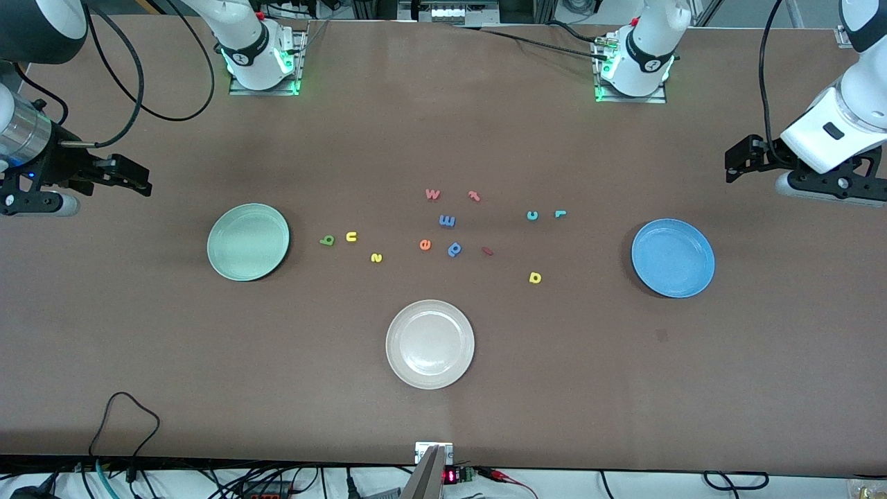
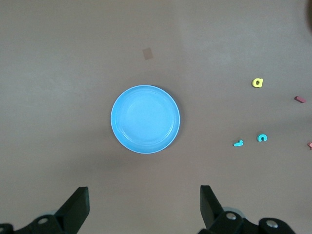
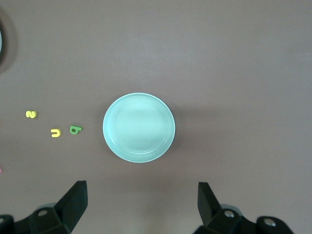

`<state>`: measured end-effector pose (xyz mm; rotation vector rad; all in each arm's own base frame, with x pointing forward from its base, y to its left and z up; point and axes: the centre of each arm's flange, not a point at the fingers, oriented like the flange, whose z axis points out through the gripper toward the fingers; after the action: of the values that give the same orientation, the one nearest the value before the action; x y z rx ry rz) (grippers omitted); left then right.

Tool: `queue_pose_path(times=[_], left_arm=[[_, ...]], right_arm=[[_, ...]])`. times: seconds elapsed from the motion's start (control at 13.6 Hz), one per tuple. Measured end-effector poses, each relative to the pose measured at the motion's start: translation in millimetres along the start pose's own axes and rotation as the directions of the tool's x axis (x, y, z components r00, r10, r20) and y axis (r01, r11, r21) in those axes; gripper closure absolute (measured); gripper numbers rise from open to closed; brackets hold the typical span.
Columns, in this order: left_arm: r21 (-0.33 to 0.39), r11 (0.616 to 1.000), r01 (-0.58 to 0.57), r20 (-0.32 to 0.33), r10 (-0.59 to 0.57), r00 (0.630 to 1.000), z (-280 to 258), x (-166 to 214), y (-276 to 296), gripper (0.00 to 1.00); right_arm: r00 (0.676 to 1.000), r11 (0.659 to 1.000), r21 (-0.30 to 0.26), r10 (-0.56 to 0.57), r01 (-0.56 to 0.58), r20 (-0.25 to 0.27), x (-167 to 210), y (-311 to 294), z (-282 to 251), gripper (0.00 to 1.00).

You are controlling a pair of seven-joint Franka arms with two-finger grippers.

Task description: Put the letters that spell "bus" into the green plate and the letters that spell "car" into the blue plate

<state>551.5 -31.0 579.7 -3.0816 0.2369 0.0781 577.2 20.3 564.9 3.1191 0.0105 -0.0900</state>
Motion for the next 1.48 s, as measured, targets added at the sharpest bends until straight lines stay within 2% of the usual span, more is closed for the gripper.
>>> queue_pose_path(times=[0.52, 0.96, 1.18, 1.33, 1.48], left_arm=[[0.000, 1.000, -0.001, 0.004, 0.001, 1.000, 0, 0, 0, 0.00], [-0.017, 1.000, -0.026, 0.032, 0.026, 0.999, 2, -2, 15, 0.00], [-0.042, 0.992, -0.116, 0.157, 0.121, 0.980, 21, -9, 67, 0.00], [-0.058, 0.983, -0.175, 0.257, 0.184, 0.949, 56, -4, 100, 0.00], [-0.081, 0.971, -0.227, 0.315, 0.241, 0.918, 106, 14, 132, 0.00]], right_arm=[[1.000, 1.000, 0.000, 0.004, -0.004, -0.005, -1, 2, -4, 0.00], [0.993, 0.998, -0.002, -0.067, 0.067, 0.102, 6, -39, 38, 0.00], [0.983, 0.993, 0.000, -0.118, 0.119, 0.143, 11, -73, 90, 0.00], [0.979, 0.990, 0.001, -0.141, 0.143, 0.144, 9, -88, 126, 0.00], [0.977, 0.985, -0.001, -0.168, 0.170, 0.131, 1, -106, 159, 0.00]])
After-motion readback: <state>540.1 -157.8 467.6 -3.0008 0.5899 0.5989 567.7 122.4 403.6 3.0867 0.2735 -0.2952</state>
